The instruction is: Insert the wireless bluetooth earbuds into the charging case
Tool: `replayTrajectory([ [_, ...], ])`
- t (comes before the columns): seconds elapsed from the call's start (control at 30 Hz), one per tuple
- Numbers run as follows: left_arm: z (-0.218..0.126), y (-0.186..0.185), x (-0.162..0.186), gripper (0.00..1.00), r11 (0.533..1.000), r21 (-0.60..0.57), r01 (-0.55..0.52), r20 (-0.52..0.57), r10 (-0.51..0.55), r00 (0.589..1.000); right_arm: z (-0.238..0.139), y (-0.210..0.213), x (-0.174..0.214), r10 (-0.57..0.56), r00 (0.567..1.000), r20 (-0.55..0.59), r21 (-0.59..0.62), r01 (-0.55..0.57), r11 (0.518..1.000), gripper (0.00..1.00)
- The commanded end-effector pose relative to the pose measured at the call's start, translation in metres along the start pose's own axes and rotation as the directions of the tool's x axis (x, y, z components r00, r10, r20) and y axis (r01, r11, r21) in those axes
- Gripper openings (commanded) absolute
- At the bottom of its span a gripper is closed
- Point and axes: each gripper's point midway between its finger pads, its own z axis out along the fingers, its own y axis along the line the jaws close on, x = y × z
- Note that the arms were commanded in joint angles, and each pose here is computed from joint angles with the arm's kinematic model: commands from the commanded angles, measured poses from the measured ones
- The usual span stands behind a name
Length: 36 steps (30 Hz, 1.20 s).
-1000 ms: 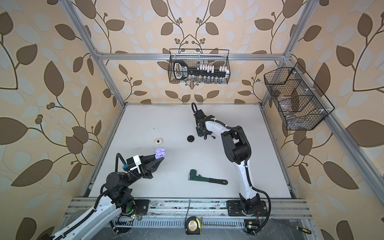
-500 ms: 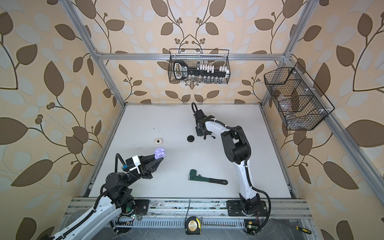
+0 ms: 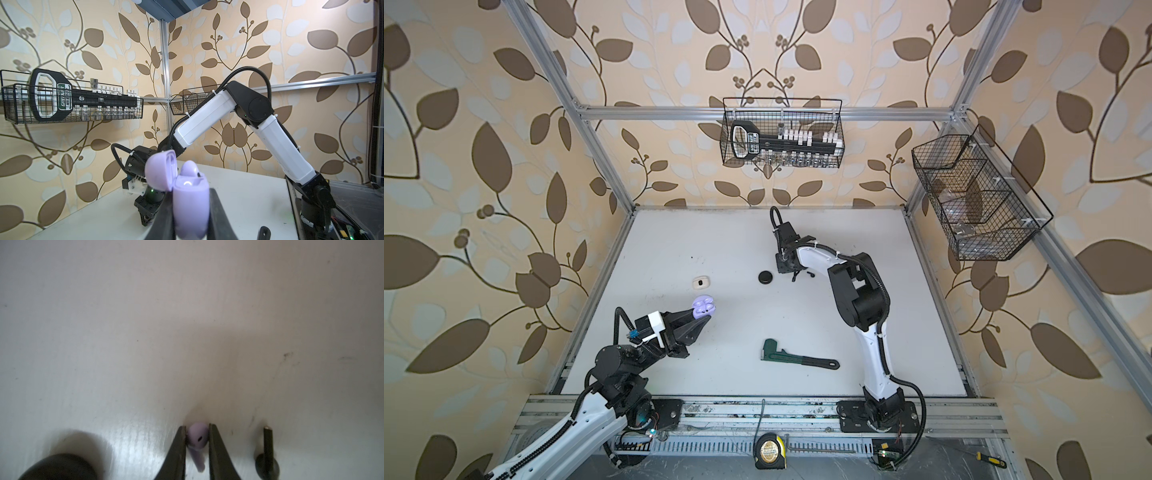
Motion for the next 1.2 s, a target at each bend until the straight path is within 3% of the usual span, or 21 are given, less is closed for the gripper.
replayTrajectory([
  [0.0, 0.001, -0.002, -0.015, 0.00, 1.000, 0.006, -0.018, 0.048, 0.017, 0.999, -0.006, 0.004, 0.021, 0.028, 0.999, -0.040, -0.047, -0.030, 0.998, 0.18],
  [0.4, 0.020, 0.004, 0.013, 0.00, 0.999, 0.037, -0.018, -0.035, 0.020, 0.999, -0.072, 0.012, 0.021, 0.128, 0.983, 0.131, -0.209, -0.099, 0.973, 0.17],
  [0.67, 0.039, 0.014, 0.041, 0.00, 0.999, 0.048, 0.002, -0.097, 0.002, 0.995, -0.112, 0.015, 0.020, 0.224, 0.946, 0.236, -0.336, -0.137, 0.932, 0.18],
  [0.97, 0.064, 0.028, 0.073, 0.00, 0.996, 0.046, 0.073, -0.152, -0.065, 0.986, -0.167, 0.011, 0.024, 0.352, 0.868, 0.351, -0.464, -0.166, 0.870, 0.19],
  [1.17, 0.081, 0.031, 0.093, 0.00, 0.996, 0.022, 0.084, -0.192, -0.078, 0.978, -0.213, 0.008, 0.028, 0.431, 0.792, 0.433, -0.531, -0.163, 0.832, 0.19],
])
